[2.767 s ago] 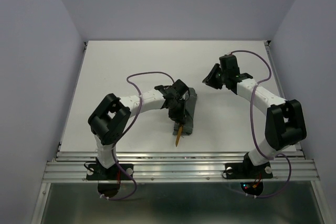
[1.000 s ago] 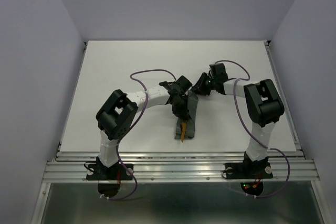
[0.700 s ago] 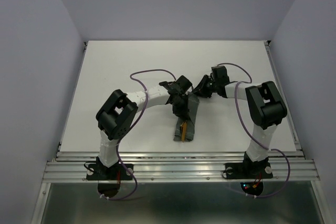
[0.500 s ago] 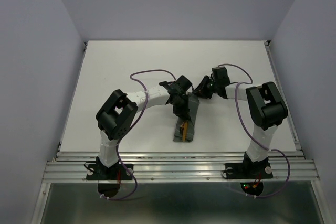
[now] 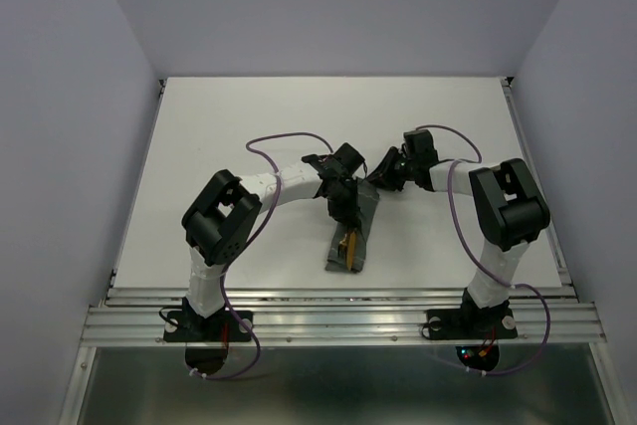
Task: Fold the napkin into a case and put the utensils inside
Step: Insert the knife into the folded napkin.
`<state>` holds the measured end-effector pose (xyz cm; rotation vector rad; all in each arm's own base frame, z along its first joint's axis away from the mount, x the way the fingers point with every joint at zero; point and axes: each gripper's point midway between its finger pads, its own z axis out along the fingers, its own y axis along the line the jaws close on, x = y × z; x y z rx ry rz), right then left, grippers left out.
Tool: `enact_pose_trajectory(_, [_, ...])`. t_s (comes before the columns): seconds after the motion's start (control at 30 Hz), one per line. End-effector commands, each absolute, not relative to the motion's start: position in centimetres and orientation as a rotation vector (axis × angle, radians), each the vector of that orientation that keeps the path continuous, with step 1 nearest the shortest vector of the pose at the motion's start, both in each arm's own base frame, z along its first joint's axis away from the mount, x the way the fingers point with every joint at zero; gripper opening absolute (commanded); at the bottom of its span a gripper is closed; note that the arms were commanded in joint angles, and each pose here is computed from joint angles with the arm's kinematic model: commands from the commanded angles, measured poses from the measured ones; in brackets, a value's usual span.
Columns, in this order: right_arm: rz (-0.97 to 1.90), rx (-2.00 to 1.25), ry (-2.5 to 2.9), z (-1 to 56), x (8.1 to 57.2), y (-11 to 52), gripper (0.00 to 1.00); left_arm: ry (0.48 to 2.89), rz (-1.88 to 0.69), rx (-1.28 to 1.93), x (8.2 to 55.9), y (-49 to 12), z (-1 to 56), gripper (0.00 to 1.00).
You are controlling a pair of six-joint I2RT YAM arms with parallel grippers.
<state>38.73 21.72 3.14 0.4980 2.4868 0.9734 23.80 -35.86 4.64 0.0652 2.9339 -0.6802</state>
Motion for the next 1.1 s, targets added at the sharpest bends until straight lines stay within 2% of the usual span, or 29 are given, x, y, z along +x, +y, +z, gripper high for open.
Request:
enact_pose_trajectory(0.0, [1.003, 0.482, 2.432, 5.1, 39.2, 21.8, 0.27, 2.866, -0.706, 0.103, 24.8, -36.4, 7.0, 0.09])
enact_pose_trajectory(0.23, [1.020, 0.482, 2.425, 5.2, 39.5, 22.1, 0.27, 2.860, -0.684, 0.123, 24.1, -35.6, 7.7, 0.32])
enact_pose_trajectory(0.33, [1.022, 0.483, 2.426, 5.2, 39.5, 22.1, 0.27, 2.864, -0.677, 0.144, 23.6, -35.5, 7.8, 0.34])
enact_pose_trajectory(0.47, [1.021, 0.485, 2.432, 5.0, 39.5, 22.1, 0.27, 2.866, -0.673, 0.163, 23.0, -35.3, 7.9, 0.42])
enact_pose_trajectory(0.67, [1.032, 0.485, 2.436, 5.0, 39.5, 22.3, 0.27, 2.865, -0.616, 0.194, 22.3, -34.7, 8.1, 0.37])
enact_pose_trajectory(1.07, [1.032, 0.479, 2.438, 5.0, 39.6, 22.3, 0.27, 2.894, -0.486, 0.267, 20.3, -33.8, 6.9, 0.41])
